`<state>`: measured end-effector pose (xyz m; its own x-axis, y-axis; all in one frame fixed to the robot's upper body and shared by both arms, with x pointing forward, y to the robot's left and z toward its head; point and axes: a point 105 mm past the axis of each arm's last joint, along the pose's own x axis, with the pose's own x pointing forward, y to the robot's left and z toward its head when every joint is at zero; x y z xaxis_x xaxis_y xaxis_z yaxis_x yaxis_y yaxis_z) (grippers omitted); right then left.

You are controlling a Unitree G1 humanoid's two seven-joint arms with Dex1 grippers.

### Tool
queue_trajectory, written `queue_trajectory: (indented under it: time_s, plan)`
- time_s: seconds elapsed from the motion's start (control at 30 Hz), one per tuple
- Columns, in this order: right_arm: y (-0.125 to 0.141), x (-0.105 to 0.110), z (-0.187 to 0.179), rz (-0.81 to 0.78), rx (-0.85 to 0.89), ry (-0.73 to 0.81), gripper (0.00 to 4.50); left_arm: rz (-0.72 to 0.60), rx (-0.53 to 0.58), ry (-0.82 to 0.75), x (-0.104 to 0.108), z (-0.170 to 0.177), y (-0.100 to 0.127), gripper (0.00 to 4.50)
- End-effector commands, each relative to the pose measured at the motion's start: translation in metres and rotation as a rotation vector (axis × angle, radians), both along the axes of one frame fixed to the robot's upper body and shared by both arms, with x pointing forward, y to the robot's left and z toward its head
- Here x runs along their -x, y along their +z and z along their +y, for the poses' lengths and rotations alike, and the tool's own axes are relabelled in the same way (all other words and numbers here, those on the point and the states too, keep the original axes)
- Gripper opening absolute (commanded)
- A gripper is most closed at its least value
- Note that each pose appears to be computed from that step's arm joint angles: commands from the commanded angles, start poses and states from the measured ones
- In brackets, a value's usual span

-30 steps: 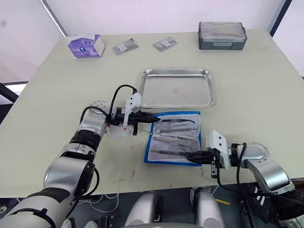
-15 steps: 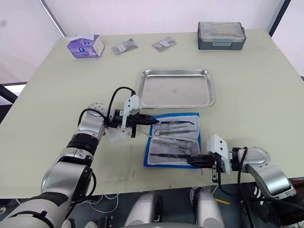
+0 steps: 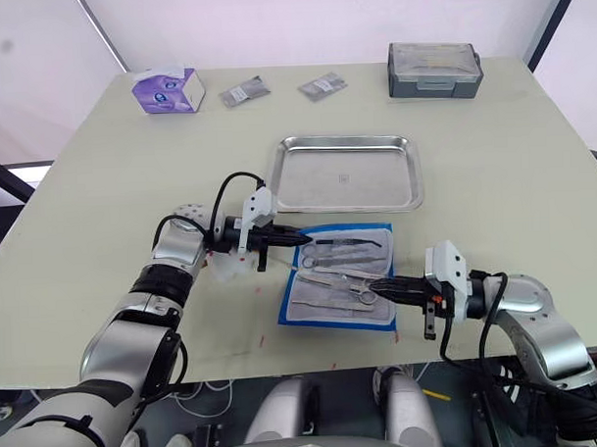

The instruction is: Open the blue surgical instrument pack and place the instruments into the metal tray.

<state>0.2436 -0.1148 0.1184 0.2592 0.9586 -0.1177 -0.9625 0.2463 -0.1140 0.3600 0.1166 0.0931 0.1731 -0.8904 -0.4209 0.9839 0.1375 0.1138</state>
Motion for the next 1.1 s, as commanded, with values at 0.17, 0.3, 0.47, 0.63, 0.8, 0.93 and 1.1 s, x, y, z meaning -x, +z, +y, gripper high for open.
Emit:
queue_trajectory:
  time_s: [0.17, 0.3, 0.47, 0.63, 0.8, 0.93, 1.1]
  plan:
    - [0.008, -0.010, -0.001, -0.061, -0.014, -0.026, 1.97, 0.095, -0.029, -0.006, 0.012, 0.005, -0.022, 0.00]
    - [0.009, -0.009, 0.000, -0.059, -0.017, -0.019, 3.89, 0.071, 0.004, 0.005, 0.009, 0.003, -0.013, 0.00]
    - [0.008, -0.012, -0.002, -0.076, -0.003, -0.031, 4.50, 0.053, 0.013, -0.001, 0.009, 0.003, -0.008, 0.87]
    - [0.006, -0.012, -0.004, -0.071, -0.002, -0.029, 4.50, 0.017, 0.047, -0.004, 0.006, 0.001, 0.004, 3.38]
    - [0.006, -0.011, -0.006, -0.069, 0.001, -0.031, 4.50, -0.029, 0.082, 0.005, 0.005, 0.002, 0.021, 4.48]
    - [0.005, -0.011, -0.007, -0.066, 0.003, -0.033, 4.50, -0.061, 0.110, 0.002, 0.006, 0.004, 0.036, 4.48]
    - [0.004, -0.011, -0.006, -0.062, -0.001, -0.030, 4.50, -0.084, 0.123, -0.003, 0.010, 0.006, 0.043, 4.48]
